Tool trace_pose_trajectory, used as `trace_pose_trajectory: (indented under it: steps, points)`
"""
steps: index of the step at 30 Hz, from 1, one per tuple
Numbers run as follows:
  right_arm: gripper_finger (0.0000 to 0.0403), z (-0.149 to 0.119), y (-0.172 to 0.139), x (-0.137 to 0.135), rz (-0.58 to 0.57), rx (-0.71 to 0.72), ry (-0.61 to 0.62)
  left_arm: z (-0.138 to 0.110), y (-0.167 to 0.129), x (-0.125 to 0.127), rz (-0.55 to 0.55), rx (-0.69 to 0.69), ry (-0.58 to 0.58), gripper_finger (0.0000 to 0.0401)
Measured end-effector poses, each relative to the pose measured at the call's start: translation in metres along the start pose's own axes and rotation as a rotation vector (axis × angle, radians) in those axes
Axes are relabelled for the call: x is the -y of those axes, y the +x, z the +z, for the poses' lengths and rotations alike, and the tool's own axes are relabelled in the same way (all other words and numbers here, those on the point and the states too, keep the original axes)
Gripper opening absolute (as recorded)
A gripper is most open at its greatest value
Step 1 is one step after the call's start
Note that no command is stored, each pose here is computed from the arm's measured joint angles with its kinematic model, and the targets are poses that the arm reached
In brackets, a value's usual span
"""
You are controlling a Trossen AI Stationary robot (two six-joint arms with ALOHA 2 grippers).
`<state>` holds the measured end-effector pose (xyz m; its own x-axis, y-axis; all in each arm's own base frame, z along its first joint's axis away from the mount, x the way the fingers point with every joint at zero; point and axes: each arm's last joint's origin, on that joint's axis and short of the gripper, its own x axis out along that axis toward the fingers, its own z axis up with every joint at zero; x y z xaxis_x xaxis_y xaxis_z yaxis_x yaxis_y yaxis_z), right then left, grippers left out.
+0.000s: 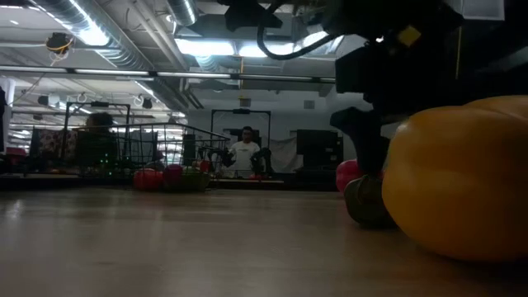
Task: Sort produce into baskets
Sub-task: Put the green chili pepper into the silver wire basket
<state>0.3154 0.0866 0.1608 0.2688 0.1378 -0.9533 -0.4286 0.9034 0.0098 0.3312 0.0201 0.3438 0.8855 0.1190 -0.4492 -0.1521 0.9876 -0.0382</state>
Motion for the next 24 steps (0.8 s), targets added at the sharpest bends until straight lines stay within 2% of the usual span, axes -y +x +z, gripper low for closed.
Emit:
trace_pose_trajectory:
  steps: [4,13,24]
  points:
    - [0.0281,0.0,0.004,0.0,0.01,-0.005,0.001,0.0,0.0,0.0,0.0,0.0,-0.001,0.0292]
    - [0.0197,0.0,0.008,0.0,0.029,-0.011,0.002,-0.001,-0.005,0.0,0.001,-0.018,0.001,0.0292]
    - [0.0101,0.0,0.007,0.0,0.024,-0.009,0.001,0.01,-0.066,-0.004,0.001,0.022,-0.01,0.0292]
